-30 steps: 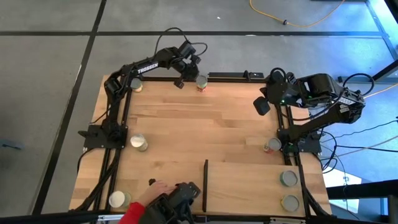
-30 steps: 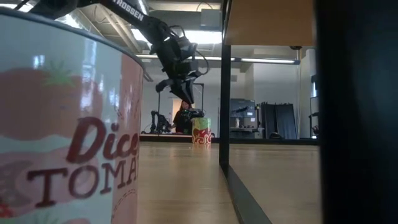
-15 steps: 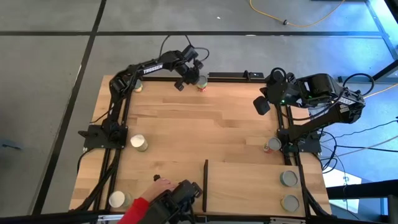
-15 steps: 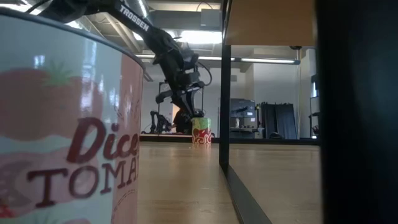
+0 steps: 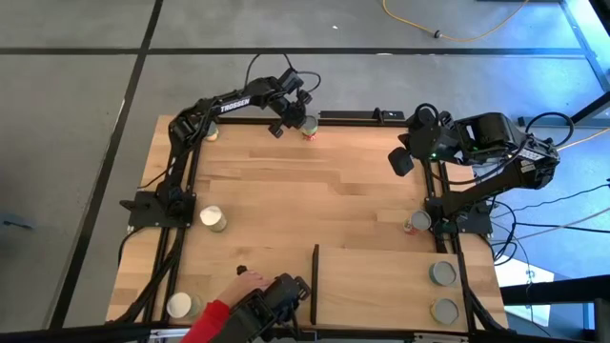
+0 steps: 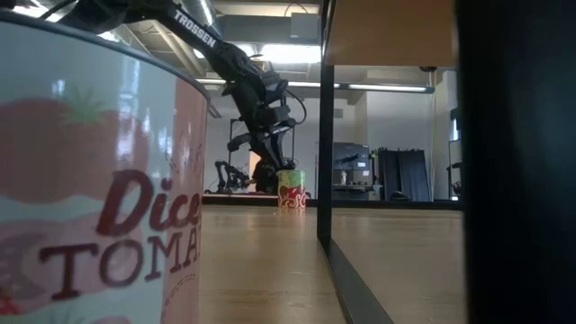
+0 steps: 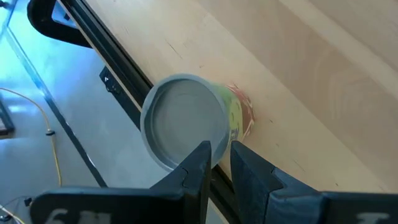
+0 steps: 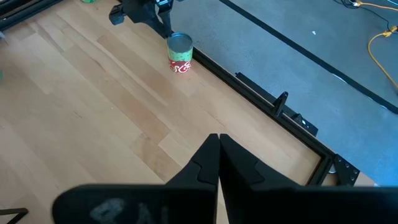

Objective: Pick and place cans onto a shelf
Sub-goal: Put the canned spaghetti sauce on the shelf

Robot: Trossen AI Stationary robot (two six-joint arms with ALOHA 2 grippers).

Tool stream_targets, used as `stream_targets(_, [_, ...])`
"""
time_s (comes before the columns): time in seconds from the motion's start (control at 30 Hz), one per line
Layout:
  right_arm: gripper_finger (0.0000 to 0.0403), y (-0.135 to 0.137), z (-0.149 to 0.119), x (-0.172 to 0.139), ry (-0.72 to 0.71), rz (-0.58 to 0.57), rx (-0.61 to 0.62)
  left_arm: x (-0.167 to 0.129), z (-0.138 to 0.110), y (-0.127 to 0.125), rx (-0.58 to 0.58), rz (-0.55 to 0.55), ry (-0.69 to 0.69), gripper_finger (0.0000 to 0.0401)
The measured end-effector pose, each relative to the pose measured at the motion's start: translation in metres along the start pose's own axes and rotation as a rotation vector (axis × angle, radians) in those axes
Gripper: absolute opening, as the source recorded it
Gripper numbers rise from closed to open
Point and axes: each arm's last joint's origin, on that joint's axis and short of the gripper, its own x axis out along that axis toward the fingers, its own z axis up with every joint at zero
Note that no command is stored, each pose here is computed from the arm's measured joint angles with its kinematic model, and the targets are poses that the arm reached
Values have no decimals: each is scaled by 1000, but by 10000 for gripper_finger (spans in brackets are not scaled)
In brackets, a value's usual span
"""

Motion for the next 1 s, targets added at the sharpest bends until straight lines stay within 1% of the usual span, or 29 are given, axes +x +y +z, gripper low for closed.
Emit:
stream_targets(0.2, [9, 0, 0, 0, 0, 0, -1, 3, -1, -1, -2, -7, -1, 53])
stream_targets(0.47, [10, 0, 0, 0, 0, 0, -1, 16, -4, -2, -4, -16, 1, 53])
stream_targets(0.7, [10, 0, 0, 0, 0, 0, -1, 20, -6, -1, -15, -1, -3, 50])
stream_targets(0.9, [10, 0, 0, 0, 0, 0, -1, 20, -6, -1, -135, 5, 32, 13])
stream_targets(1.0, [10, 0, 0, 0, 0, 1, -1, 20, -5, -3, -166, -17, 35, 9])
